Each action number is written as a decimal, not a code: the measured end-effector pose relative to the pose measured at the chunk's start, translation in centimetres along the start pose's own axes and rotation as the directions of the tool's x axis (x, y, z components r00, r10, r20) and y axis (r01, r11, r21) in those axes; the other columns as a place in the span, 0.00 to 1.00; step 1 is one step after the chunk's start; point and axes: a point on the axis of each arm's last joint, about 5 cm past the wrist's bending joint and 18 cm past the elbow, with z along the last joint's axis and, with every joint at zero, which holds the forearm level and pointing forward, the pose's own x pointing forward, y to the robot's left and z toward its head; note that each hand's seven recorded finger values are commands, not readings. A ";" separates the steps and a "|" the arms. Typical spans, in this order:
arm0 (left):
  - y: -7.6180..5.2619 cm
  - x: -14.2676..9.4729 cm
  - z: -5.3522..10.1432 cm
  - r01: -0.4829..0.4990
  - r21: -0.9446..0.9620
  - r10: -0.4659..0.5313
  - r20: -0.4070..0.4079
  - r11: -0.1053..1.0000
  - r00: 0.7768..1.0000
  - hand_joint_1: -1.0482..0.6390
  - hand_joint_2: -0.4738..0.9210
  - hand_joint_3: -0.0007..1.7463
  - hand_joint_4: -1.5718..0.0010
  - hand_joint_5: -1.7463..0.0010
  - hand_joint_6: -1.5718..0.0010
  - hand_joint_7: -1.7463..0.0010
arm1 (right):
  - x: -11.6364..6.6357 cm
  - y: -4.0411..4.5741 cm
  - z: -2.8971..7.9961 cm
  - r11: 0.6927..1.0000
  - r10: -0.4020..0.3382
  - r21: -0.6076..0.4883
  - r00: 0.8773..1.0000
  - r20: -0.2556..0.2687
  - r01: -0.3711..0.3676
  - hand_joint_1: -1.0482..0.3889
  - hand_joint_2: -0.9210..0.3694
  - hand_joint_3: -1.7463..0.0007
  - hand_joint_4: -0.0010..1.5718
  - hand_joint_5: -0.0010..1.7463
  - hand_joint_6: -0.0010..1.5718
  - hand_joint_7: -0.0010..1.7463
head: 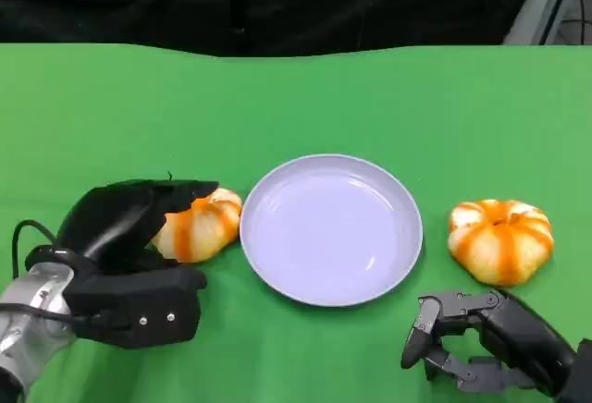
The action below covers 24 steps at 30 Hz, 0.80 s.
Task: Grasp the bread from the table and place it into the plate.
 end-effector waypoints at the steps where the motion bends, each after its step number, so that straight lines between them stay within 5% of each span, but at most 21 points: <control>1: -0.1 0.1 0.0 0.006 0.000 -0.006 -0.003 1.000 1.000 0.07 1.00 0.05 0.71 0.99 0.70 1.00 | 0.0 0.00 0.0 1.000 0.000 0.000 1.000 -0.001 0.000 0.67 0.06 0.65 0.45 0.92 0.51 0.64; 24: -1.0 1.3 0.4 0.037 0.020 -0.036 -0.032 0.999 0.999 0.17 1.00 0.08 0.67 0.99 0.67 0.99 | 0.0 0.02 0.0 1.000 0.000 0.001 1.000 0.000 0.000 0.66 0.04 0.67 0.46 0.91 0.51 0.63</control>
